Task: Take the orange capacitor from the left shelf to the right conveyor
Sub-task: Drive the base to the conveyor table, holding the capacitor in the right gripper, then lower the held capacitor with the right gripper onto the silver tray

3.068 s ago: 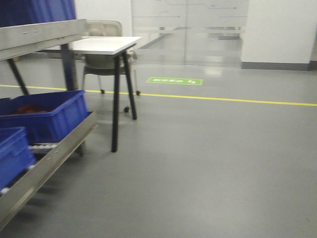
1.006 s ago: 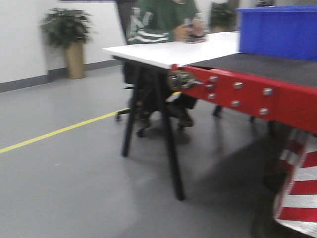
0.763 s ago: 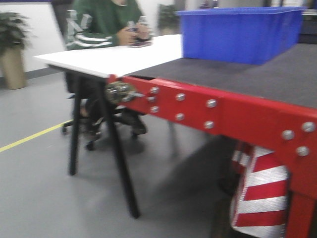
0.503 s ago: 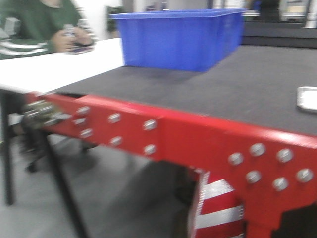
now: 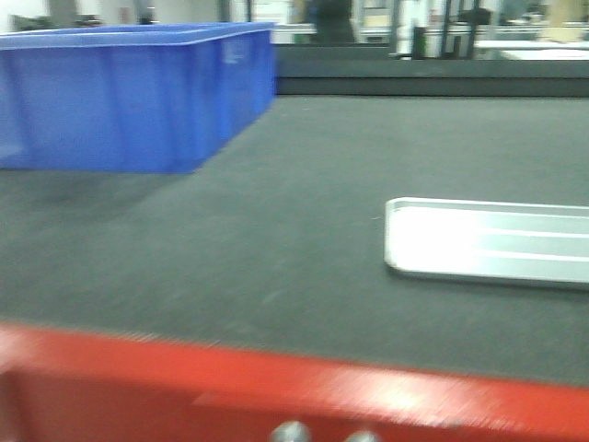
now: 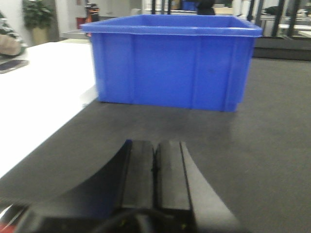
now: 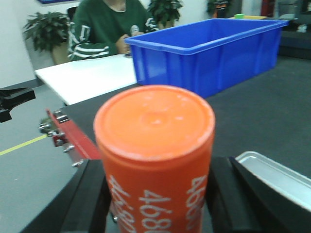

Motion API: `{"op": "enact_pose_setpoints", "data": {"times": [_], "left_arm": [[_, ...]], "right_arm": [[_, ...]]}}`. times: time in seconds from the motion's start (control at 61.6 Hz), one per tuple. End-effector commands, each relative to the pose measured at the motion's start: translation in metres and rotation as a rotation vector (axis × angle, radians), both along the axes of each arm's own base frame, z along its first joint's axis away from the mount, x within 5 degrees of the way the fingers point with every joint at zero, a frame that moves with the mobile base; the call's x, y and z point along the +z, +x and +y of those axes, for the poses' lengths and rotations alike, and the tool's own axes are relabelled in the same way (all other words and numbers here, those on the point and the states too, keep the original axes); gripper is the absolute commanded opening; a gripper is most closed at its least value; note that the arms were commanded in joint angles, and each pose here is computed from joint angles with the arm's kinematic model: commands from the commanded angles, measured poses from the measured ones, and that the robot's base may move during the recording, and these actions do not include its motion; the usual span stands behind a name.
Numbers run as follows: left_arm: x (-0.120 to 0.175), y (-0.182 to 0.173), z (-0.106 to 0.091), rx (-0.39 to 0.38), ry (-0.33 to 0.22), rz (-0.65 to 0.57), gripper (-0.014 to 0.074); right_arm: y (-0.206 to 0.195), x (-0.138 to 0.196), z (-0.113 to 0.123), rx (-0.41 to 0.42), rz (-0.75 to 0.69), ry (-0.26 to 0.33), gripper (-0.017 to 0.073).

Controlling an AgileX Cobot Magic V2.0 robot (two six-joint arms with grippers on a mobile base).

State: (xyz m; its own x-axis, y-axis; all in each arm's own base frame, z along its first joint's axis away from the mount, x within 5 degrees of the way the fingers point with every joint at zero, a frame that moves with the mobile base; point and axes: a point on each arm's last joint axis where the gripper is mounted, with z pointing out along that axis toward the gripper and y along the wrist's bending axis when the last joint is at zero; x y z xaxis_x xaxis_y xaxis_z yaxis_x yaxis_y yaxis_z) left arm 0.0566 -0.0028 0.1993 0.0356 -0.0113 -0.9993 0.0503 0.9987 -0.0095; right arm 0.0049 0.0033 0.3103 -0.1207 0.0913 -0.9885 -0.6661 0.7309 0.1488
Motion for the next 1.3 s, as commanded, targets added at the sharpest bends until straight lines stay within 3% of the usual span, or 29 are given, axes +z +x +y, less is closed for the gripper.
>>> {"op": "enact_pose_setpoints", "data": {"times": [0.0,0.487,0.568,0.925,1.282], "left_arm": [[0.001,0.0,0.0,-0.001,-0.007,-0.073,-0.0126],[0.001,0.0,0.0,-0.001,-0.007,-0.073,-0.0126],[0.001,0.0,0.0,-0.001,-0.007,-0.073,-0.0126],[0.001,0.0,0.0,-0.001,-0.007,-0.073,-0.0126],[0.001,0.0,0.0,-0.001,-0.007,-0.073,-0.0126]], "right_arm": [[-0.003,0.017,-0.003,-0.007,-0.093,0.068,0.0052],[-0.003,0.017,-0.003,-0.007,-0.093,0.068,0.0052],[-0.002,0.018,-0.005,-0.031,-0.136,0.051,0.0052],[0.002,0.028,-0.002,-0.044,-0.223,0.08,0.0052],[0.075,0.024,0.063,-0.044,-0.08,-0.101,0.0052]]}}
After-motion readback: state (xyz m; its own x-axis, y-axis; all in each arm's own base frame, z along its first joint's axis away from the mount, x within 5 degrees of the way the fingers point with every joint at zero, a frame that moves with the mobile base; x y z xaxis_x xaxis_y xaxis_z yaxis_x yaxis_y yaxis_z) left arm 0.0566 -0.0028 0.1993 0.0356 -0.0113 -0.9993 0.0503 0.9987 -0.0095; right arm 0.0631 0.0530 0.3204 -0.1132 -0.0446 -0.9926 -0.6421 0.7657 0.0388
